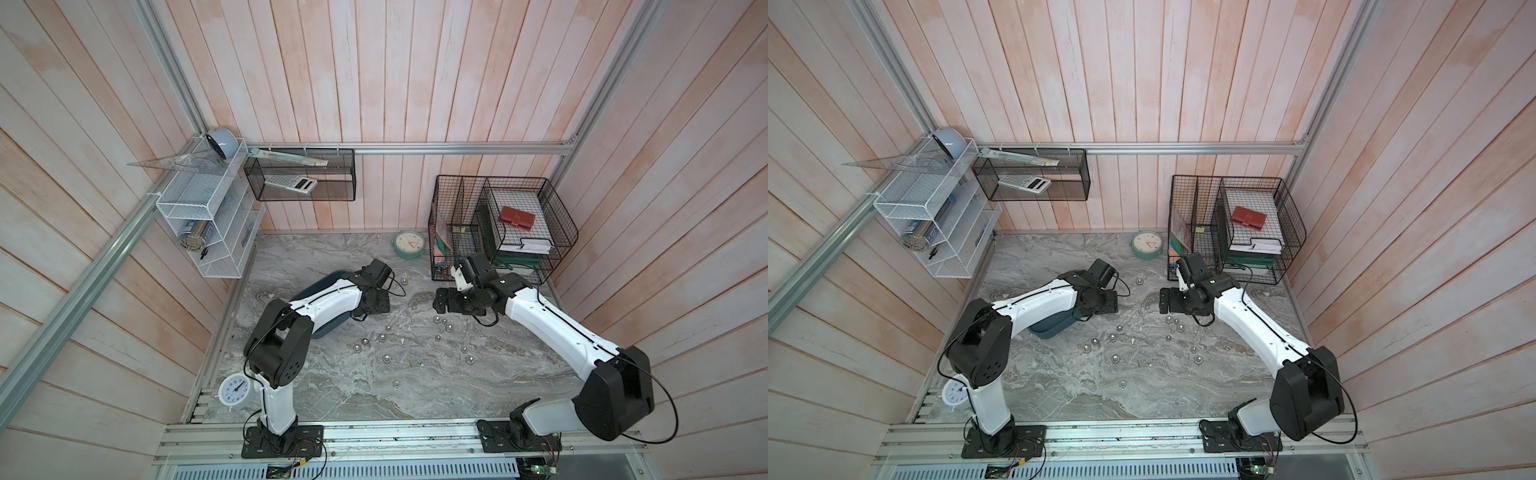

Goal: Put the nuts on the desktop into the storage box
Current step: Pick up the nut from the center of the board.

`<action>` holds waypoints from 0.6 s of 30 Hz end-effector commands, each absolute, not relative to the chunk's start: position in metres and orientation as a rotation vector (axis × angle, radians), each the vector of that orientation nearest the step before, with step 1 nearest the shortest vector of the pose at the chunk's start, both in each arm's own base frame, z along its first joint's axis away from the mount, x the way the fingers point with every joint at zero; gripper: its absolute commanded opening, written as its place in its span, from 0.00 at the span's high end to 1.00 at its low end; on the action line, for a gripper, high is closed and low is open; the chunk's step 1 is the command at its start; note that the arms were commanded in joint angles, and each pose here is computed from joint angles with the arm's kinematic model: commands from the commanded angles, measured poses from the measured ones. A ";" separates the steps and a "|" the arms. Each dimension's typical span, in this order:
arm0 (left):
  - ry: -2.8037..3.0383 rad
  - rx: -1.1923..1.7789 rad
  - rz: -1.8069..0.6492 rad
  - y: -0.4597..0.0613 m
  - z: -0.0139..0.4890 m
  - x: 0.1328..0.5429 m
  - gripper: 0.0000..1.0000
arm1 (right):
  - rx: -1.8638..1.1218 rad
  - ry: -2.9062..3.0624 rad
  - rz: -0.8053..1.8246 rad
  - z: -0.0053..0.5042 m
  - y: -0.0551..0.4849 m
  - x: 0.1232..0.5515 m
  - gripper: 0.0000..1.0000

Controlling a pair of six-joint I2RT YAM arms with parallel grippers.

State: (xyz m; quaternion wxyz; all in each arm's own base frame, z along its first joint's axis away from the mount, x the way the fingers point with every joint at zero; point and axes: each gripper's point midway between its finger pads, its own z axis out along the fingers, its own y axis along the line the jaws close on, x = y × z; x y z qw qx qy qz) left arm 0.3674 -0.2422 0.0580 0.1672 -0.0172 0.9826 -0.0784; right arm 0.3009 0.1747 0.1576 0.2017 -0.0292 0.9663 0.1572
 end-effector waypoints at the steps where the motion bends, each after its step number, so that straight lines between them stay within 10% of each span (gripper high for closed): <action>1: 2.803 -0.020 -0.142 -0.238 0.054 0.374 0.33 | -0.093 2.708 0.462 0.156 0.177 0.293 0.02; 18: 2.848 0.021 -0.119 -0.249 0.026 0.385 0.42 | -0.105 2.701 0.491 0.158 0.177 0.287 0.02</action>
